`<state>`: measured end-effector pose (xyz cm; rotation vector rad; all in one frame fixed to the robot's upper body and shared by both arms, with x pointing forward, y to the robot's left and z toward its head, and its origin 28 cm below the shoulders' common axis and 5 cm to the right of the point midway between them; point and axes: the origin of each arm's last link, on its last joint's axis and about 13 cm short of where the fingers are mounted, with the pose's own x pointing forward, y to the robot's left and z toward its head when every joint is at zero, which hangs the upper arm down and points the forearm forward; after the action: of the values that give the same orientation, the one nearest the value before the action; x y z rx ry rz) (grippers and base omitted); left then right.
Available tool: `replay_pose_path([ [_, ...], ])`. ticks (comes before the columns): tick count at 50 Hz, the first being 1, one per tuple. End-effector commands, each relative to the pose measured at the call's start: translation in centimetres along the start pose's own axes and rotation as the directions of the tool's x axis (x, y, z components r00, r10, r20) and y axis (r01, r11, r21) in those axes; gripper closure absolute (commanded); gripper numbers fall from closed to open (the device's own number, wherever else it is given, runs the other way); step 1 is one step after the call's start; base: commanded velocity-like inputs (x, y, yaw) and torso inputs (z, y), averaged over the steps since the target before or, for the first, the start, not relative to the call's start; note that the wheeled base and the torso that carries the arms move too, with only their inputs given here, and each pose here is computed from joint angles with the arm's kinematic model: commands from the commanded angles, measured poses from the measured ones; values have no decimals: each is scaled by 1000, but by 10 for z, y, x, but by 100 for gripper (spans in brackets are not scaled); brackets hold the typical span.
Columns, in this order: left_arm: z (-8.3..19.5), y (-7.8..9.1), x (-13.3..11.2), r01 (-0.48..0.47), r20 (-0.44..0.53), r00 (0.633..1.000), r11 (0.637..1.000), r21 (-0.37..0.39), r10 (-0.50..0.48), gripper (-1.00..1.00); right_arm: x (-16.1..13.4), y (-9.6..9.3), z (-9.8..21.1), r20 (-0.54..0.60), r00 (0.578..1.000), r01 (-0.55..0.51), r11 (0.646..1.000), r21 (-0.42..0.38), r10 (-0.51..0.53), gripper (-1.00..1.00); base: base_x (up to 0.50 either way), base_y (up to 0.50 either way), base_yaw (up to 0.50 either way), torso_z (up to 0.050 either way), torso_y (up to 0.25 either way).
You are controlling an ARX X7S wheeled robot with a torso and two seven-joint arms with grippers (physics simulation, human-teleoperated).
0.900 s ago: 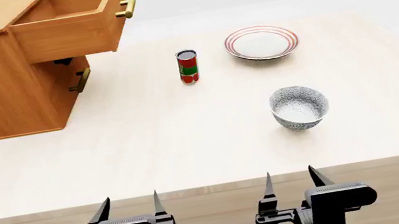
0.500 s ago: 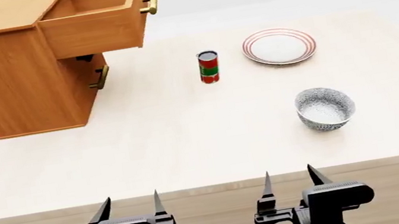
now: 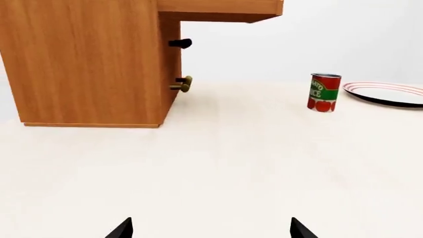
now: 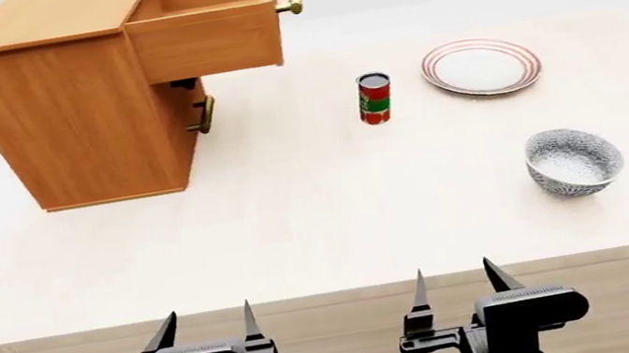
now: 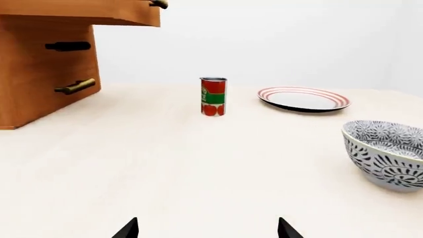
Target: Put the bowl in the top drawer of the cabinet.
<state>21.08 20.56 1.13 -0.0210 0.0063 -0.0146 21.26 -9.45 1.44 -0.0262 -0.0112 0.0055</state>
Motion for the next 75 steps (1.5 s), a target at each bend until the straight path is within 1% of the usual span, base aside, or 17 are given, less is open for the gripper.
replay_pose_path([
  [1,0,0,0,1,-3,1000,1000,-1,-1,-100,-1,0,0,0,1000,-1,1000,0,1,-100,0,500,0,0,0],
  [12,0,0,-1,3,-1,1000,1000,-2,-3,-100,-1,0,0,-1,1000,1,1000,-2,-1,-100,0,500,0,0,0],
  [16,2,0,1,15,1,1000,1000,0,-15,-100,1,-1,3,-1,1000,13,1000,-3,-13,-100,0,0,0,0,0],
  [22,18,3,4,11,17,1000,1000,-25,-10,-100,5,-2,18,2,1000,30,1000,4,-30,-100,0,0,0,0,0],
  [25,34,5,4,26,41,999,999,-35,-25,-100,10,-2,35,19,1000,24,1000,20,-24,-100,0,0,0,0,0],
  [29,65,10,6,47,95,995,998,-44,-42,-100,19,0,71,66,998,-4,1000,4,3,-100,0,0,0,0,0],
  [33,99,13,5,101,165,982,994,-31,-95,-100,19,-5,108,108,994,-20,1000,-5,21,-100,0,0,0,0,0],
  [34,108,14,6,106,175,980,993,-46,-96,-100,19,-7,117,116,993,-26,1000,-8,26,-100,0,0,0,0,0],
  [36,125,17,8,101,176,981,988,-119,-79,-100,20,-10,131,132,990,-38,999,-24,41,-100,0,0,0,0,0],
  [39,148,22,13,135,212,972,982,-134,-105,-100,27,-15,153,171,984,-51,997,-57,60,-100,0,0,0,0,0],
  [44,197,27,23,216,339,924,973,-80,-177,-100,33,-29,198,234,968,-59,991,-123,87,-100,0,0,0,0,0],
  [52,261,37,34,251,456,860,968,7,-227,-100,30,-48,265,290,948,-99,988,-115,129,-100,0,0,0,0,0],
  [55,282,43,39,254,482,847,967,3,-224,-100,27,-55,286,313,942,-95,991,-96,120,-100,0,0,0,0,0],
  [57,296,46,43,249,499,840,969,-2,-214,-100,25,-60,299,329,938,-78,991,-109,110,-100,0,0,0,0,0],
  [60,312,48,44,249,512,832,969,1,-214,-100,24,-64,311,342,934,-63,989,-135,106,-100,13,0,0,0,0],
  [67,350,53,38,232,612,767,972,17,-194,-100,24,-71,337,367,924,-42,984,-175,105,-100,127,0,0,0,0],
  [75,372,53,28,221,650,730,973,67,-210,-100,30,-73,365,400,910,-31,979,-202,111,-100,184,0,0,0,0],
])
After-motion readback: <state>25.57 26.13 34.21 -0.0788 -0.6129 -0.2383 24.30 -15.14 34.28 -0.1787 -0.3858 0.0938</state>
